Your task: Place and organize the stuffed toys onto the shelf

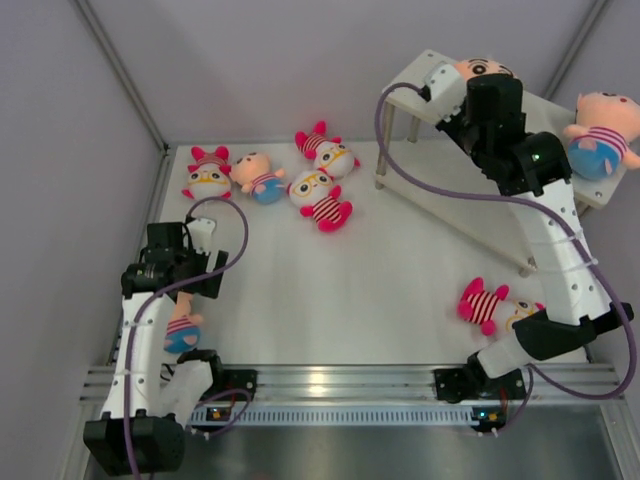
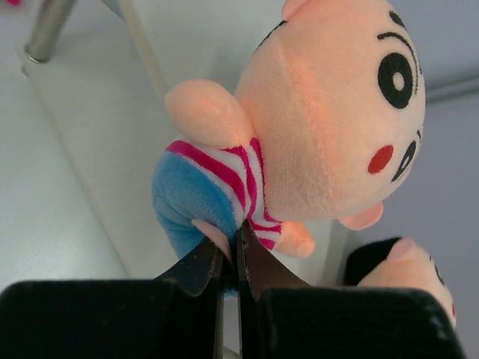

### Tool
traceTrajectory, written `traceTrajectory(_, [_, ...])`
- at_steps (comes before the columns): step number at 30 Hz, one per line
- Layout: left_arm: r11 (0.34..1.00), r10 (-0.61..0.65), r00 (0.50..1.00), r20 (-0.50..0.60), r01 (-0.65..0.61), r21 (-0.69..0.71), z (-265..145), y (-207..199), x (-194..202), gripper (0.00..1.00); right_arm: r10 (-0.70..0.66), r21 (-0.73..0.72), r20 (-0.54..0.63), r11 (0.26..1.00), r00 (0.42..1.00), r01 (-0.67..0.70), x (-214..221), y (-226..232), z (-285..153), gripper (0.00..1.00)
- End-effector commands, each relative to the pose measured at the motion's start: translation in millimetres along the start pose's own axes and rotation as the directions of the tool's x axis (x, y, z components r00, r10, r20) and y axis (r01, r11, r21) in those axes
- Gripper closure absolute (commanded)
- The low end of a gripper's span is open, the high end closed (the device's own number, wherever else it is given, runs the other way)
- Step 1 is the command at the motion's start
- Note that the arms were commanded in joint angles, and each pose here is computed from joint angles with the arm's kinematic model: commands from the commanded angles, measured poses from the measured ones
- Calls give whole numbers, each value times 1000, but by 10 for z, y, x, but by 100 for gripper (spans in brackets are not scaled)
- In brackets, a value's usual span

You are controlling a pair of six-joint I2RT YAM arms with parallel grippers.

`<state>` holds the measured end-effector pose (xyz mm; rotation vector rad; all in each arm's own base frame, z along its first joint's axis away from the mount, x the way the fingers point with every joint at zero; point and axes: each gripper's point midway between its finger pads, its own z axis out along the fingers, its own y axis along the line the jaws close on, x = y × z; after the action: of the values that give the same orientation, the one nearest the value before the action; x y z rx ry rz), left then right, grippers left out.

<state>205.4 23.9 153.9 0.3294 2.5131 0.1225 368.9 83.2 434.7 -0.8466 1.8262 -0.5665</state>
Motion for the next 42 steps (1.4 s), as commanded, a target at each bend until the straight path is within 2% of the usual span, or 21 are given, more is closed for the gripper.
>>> traceTrajectory(1, [1000,15,1000,10,-15,10,-2,-19,8,2,169,83,-18,982,985,-167,279,-340,-105,100])
traceTrajectory(4, [1000,16,1000,8,-16,9,0,-17,14,2,196,118,-37,975,980,-191,431,-486,-59,100])
traceTrajectory(11, [1000,18,1000,16,-19,5,-14,-18,27,2,223,102,-96,972,970,-214,723,-558,98,98])
traceTrajectory(19, [1000,26,1000,12,-26,6,0,-32,76,2,218,126,-108,971,970,-204,788,-649,244,91])
traceTrajectory(22, [1000,27,999,19,-28,8,-10,-37,65,2,216,118,-112,972,970,-203,795,-637,295,81])
traceTrajectory(23, [1000,27,999,17,-27,11,-5,-40,66,2,217,122,-111,972,970,-203,795,-646,287,69])
traceTrajectory(25, [999,29,999,16,-29,13,-6,-40,62,2,218,128,-108,971,970,-204,791,-661,267,58])
traceTrajectory(26, [1000,27,1000,15,-27,13,-4,-41,63,2,223,146,-104,967,969,-207,790,-699,220,49])
traceTrajectory(29, [999,31,999,12,-31,15,5,-42,61,2,228,171,-72,962,971,-214,746,-773,124,40])
traceTrajectory(34, [999,29,999,22,-29,16,-13,-43,33,2,218,193,5,957,976,-214,622,-878,-82,32])
traceTrajectory(35, [1000,26,999,26,-26,14,-29,-37,21,2,211,206,35,955,977,-213,563,-914,-175,25])
traceTrajectory(37, [1000,20,999,30,-20,-15,-66,20,-17,2,187,236,48,952,981,-194,522,-968,-276,19])
traceTrajectory(38, [996,19,1000,-1,-19,-88,-97,155,17,2,173,255,57,950,983,-182,472,-977,-369,16])
traceTrajectory(41, [980,48,994,-97,-65,-189,-298,407,-2,2,87,227,105,968,991,-109,253,-820,-544,11])
traceTrajectory(42, [980,61,984,-168,-91,-179,-375,403,130,2,54,209,127,975,990,-80,176,-747,-598,11])
